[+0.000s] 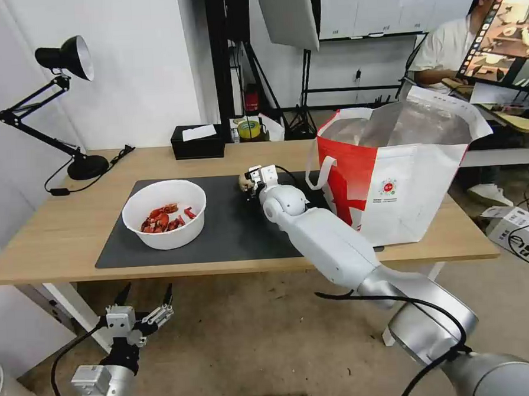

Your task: Pick up the trash from the table and place it into the takeout bag.

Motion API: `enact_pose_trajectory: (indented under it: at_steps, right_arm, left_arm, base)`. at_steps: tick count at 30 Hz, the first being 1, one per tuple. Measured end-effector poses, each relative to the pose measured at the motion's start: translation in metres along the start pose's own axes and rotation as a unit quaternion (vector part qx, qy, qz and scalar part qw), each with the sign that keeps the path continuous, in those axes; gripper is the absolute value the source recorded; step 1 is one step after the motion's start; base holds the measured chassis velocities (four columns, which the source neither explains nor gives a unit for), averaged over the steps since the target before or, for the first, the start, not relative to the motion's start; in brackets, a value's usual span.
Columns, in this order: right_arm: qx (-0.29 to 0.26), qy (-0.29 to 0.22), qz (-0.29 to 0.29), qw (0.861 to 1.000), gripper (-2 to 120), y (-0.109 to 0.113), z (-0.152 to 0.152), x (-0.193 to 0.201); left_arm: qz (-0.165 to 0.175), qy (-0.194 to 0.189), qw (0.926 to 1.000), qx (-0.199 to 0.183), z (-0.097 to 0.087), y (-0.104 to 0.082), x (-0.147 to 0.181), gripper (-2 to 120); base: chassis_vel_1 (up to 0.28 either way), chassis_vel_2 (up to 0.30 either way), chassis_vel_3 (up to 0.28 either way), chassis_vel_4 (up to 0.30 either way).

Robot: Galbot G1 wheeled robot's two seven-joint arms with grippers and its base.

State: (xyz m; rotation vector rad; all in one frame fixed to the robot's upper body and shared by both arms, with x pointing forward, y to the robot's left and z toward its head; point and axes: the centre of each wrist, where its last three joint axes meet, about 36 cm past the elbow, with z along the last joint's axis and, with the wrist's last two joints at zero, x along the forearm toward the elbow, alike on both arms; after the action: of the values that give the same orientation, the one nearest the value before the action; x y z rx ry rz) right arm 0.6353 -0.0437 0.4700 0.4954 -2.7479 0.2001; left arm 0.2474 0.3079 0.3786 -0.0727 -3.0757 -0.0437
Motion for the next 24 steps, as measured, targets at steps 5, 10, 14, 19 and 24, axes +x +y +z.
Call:
enact_pose_trajectory:
  at_steps: [5,10,14,19,24]
  right_arm:
    - [0.035,-0.097,0.023,0.994,6,-0.002,0.017,0.049]
    - [0.057,-0.163,0.033,0.984,6,-0.008,0.032,0.084]
    - [0.06,-0.222,0.039,0.972,6,-0.015,0.047,0.107]
    - [0.053,-0.329,0.046,0.942,5,-0.022,0.052,0.128]
    - [0.064,-0.403,0.093,0.908,5,-0.04,0.029,0.141]
  left_arm:
    - [-0.001,-0.001,1.0,0.001,-0.001,-0.001,0.001,100]
    - [-0.002,-0.001,1.0,0.002,-0.001,-0.002,0.002,100]
    - [-0.002,0.0,1.0,0.003,0.0,-0.005,0.003,100]
    - [-0.002,0.002,1.0,0.003,0.002,-0.008,0.004,100]
    - [-0.002,0.003,1.0,0.003,0.001,-0.008,0.005,100]
  base:
    - [0.0,0.0,0.0,0.0]
    - [0.0,0.0,0.0,0.0]
    - [0.0,0.0,0.0,0.0]
    - [0.0,0.0,0.0,0.0]
    - [0.0,0.0,0.0,0.0]
